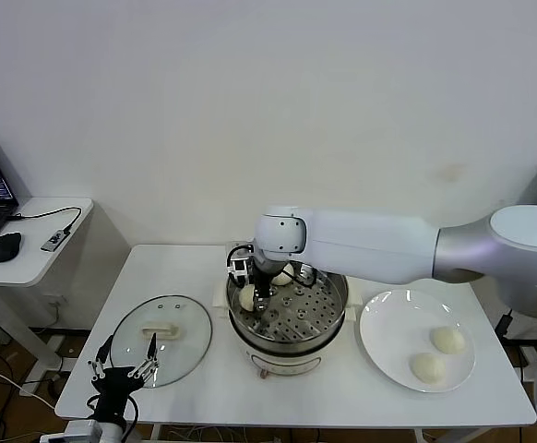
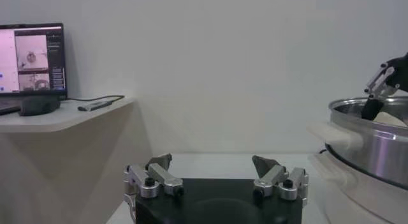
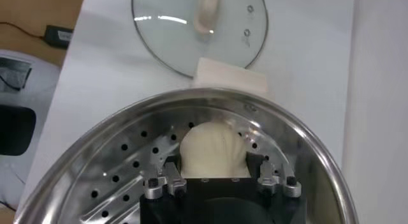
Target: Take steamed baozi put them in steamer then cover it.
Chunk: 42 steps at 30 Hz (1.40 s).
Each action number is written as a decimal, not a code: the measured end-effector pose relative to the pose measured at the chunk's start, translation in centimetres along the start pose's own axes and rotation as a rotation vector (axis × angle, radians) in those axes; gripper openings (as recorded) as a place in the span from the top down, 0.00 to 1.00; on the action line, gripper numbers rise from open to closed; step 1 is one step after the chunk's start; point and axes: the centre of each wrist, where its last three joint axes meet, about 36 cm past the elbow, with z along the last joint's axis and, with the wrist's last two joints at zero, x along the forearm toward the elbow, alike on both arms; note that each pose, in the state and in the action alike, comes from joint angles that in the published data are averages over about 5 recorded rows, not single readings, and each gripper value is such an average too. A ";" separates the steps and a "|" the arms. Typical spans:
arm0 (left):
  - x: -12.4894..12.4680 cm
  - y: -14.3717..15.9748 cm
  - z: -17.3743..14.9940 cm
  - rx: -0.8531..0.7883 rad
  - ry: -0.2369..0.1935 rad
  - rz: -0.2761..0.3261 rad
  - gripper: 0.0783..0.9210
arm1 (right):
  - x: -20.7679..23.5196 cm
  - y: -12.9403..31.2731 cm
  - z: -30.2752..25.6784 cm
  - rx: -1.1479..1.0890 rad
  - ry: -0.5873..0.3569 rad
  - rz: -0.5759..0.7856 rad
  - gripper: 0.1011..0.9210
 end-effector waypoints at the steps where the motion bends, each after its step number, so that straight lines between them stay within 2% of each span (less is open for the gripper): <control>1: 0.0 0.0 0.0 0.000 0.000 0.000 0.12 | -0.1 0.0 0.0 -0.002 0.002 0.001 0.37; 5: 0.0 0.0 0.0 0.000 0.000 0.000 0.12 | -0.6 -0.1 -0.1 -0.011 0.003 0.006 0.33; 10: 0.0 0.0 0.0 0.001 0.001 0.000 0.12 | -0.4 -0.3 -0.2 -0.017 -0.002 0.009 0.18; 13: 0.1 -0.1 0.0 0.002 0.000 0.000 0.12 | 0.4 -0.4 -0.1 -0.015 -0.005 0.009 0.13; 19: 0.1 0.0 -0.2 -0.001 -0.003 0.003 0.12 | 3.7 -0.9 1.0 0.013 -0.004 0.008 0.12; 25: 0.0 0.1 -0.3 -0.008 -0.006 0.008 0.12 | 8.7 -1.0 4.4 0.043 0.012 0.012 0.12; 34: -0.1 0.0 -0.3 -0.011 -0.006 0.023 0.12 | 13.8 1.8 13.4 0.043 0.030 -0.002 0.12; 42: 0.1 -0.1 0.0 -0.012 0.004 0.024 0.12 | 14.8 5.8 22.3 0.020 0.046 -0.009 0.12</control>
